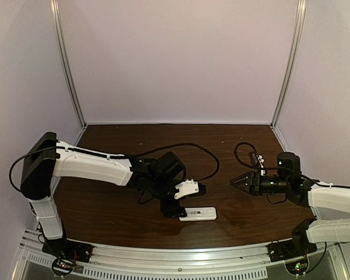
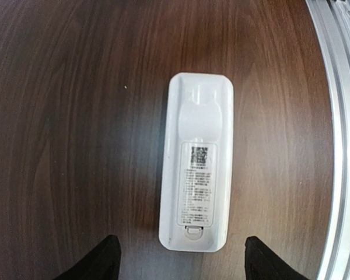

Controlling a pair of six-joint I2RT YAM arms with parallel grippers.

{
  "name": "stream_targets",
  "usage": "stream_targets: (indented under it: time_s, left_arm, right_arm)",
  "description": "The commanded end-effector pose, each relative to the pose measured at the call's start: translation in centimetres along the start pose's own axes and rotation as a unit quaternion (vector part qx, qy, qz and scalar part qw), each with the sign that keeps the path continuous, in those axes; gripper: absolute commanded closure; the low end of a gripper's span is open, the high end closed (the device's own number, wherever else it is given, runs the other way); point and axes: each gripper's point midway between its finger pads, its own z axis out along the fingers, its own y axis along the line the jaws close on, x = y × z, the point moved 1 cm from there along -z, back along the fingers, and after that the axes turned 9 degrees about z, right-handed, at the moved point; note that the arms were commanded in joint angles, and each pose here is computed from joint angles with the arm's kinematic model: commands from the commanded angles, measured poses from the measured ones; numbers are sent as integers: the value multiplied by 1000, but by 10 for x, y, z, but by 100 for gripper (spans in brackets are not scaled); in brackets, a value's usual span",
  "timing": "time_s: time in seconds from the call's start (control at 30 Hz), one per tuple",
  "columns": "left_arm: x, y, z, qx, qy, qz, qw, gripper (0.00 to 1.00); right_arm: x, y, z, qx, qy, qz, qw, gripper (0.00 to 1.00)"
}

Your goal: Load the batteries into the remote control

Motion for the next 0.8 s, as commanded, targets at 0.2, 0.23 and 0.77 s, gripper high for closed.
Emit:
stream_targets:
  time_s: [0.2,0.23,0.77]
  left_arm:
    - [23,-6,34,26,59,34,997,21]
    - [24,-6,38,25,64,36,997,21]
    - [-3,-19,79,71,50,43,995,45]
  right_arm:
    - [-15,10,-16,-13,-31,-17,999,28]
    - [-16,9,-17,-13,-32,-17,999,28]
    - [-24,3,-30,-12,-45,-11,999,28]
